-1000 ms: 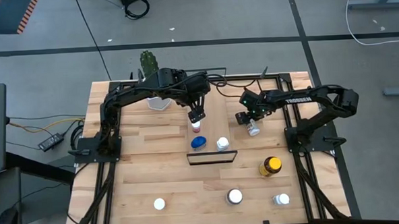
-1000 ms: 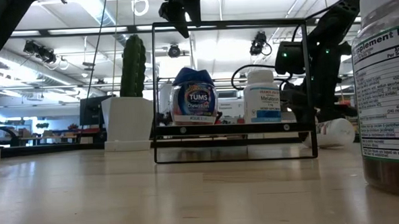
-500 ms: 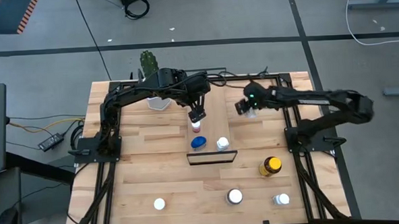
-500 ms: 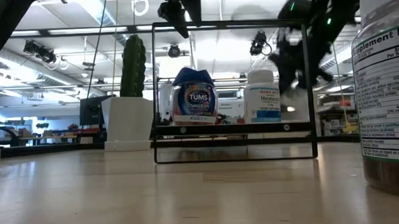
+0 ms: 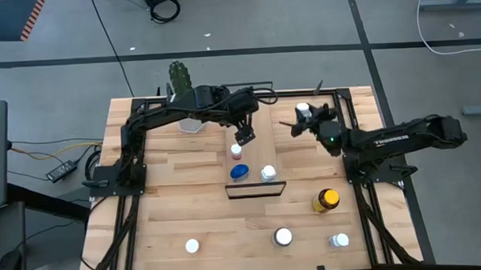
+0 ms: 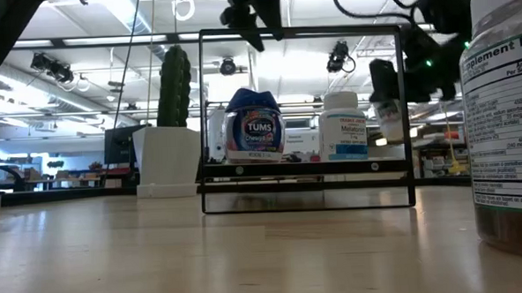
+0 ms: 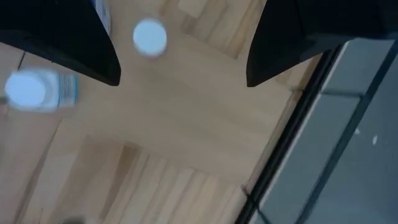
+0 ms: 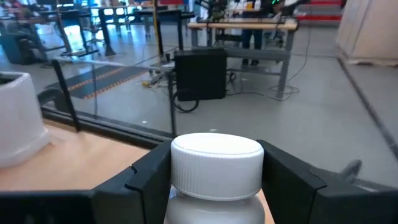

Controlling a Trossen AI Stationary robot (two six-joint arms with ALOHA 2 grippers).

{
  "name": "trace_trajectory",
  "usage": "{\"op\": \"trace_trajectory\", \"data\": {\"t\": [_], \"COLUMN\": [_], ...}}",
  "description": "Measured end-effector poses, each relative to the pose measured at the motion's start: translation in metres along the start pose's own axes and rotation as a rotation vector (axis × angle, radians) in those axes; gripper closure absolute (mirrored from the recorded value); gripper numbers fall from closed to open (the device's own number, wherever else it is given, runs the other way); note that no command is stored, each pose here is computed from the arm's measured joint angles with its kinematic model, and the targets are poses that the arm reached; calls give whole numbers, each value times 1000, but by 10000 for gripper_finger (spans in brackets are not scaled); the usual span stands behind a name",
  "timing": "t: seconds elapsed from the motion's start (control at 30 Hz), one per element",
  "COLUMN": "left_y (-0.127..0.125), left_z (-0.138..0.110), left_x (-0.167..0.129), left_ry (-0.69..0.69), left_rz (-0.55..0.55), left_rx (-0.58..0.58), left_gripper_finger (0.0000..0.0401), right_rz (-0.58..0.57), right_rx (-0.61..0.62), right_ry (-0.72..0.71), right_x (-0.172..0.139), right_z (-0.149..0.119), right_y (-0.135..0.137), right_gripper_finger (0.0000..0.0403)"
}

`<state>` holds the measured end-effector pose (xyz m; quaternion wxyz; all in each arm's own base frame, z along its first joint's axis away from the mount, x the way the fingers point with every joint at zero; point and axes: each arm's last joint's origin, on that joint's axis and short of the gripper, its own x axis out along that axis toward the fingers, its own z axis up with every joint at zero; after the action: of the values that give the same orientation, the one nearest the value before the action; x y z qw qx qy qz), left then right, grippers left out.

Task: Pick and place medicine bottles onto shelf by color
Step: Put the white medicine bottle on the shelf

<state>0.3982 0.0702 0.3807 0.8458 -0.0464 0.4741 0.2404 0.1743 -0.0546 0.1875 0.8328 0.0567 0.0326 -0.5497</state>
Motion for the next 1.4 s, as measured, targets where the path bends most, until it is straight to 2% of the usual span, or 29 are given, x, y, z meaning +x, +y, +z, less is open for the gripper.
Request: {"op": "trace_trajectory", "data": {"t": [0.27,0.5,0.63,0.87,1.0,1.4], "left_y": [-11,-23,-26,-27,-27,-27], "left_z": [-2,-28,-43,-45,-44,-45], "left_x": [37,91,111,114,113,113], "left_ry": [-46,14,60,51,45,59], "left_rz": [-8,1,11,9,8,8], "left_rx": [10,25,15,3,1,-3], "left_gripper_finger": [49,49,49,49,49,49], "right_rz": [34,68,75,58,43,21], "right_rx": [-15,-69,-97,-104,-32,10], "right_ry": [-22,23,36,68,88,82], "right_x": [-18,-27,-30,-28,-27,-19], "right_z": [-34,-63,-74,-85,-91,-86], "right_y": [-7,-14,-15,-14,-15,-11], "right_gripper_finger": [186,186,186,179,161,96]}}
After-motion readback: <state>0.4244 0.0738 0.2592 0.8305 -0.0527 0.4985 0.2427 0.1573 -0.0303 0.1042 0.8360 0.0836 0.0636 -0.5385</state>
